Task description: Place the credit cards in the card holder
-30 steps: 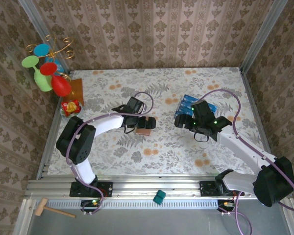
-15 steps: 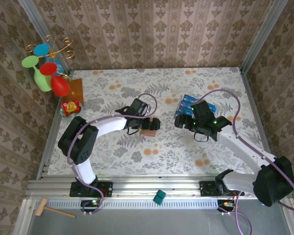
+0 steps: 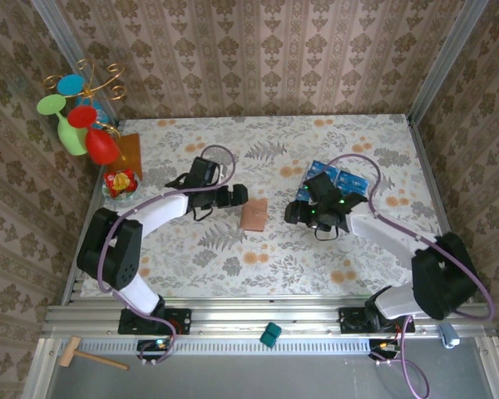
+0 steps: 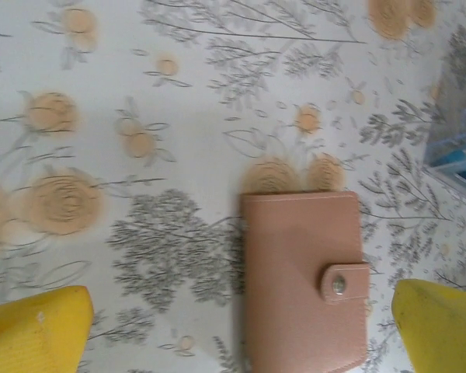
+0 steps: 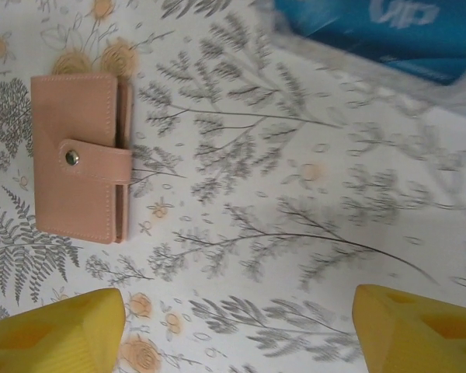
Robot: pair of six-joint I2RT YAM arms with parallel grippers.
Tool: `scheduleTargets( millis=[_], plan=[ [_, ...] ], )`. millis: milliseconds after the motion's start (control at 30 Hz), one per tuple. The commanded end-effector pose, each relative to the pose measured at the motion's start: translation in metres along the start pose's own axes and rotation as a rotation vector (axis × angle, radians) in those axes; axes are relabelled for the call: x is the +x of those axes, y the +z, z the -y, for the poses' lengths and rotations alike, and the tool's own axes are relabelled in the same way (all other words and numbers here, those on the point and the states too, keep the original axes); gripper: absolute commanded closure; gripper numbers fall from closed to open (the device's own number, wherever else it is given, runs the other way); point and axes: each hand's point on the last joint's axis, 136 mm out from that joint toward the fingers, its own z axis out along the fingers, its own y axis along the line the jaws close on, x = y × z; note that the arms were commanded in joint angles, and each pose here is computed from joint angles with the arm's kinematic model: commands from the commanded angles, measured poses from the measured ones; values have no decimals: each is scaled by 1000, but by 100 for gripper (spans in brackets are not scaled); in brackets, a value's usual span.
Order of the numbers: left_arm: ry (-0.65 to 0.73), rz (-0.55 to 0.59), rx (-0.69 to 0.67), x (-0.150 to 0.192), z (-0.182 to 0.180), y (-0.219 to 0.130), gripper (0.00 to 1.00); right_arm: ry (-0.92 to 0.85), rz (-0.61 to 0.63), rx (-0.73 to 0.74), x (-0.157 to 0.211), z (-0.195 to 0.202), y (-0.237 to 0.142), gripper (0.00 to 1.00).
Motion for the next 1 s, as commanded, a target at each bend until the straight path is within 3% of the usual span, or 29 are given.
scheduleTargets(
  millis=[0, 267, 400, 967],
  plan=[
    [-21, 2, 55, 2, 4, -12, 0, 22, 1, -74, -4, -35, 15, 26],
    [-230, 137, 46, -11, -34, -34, 0, 57, -31, -83, 11, -64, 54, 44],
    [-246, 142, 44, -10, -41, -36, 0, 91, -33, -90, 17, -63, 64, 49],
    [-209, 79, 122, -7, -24, -23, 0, 136, -81, -147, 26, -72, 91, 53]
  ],
)
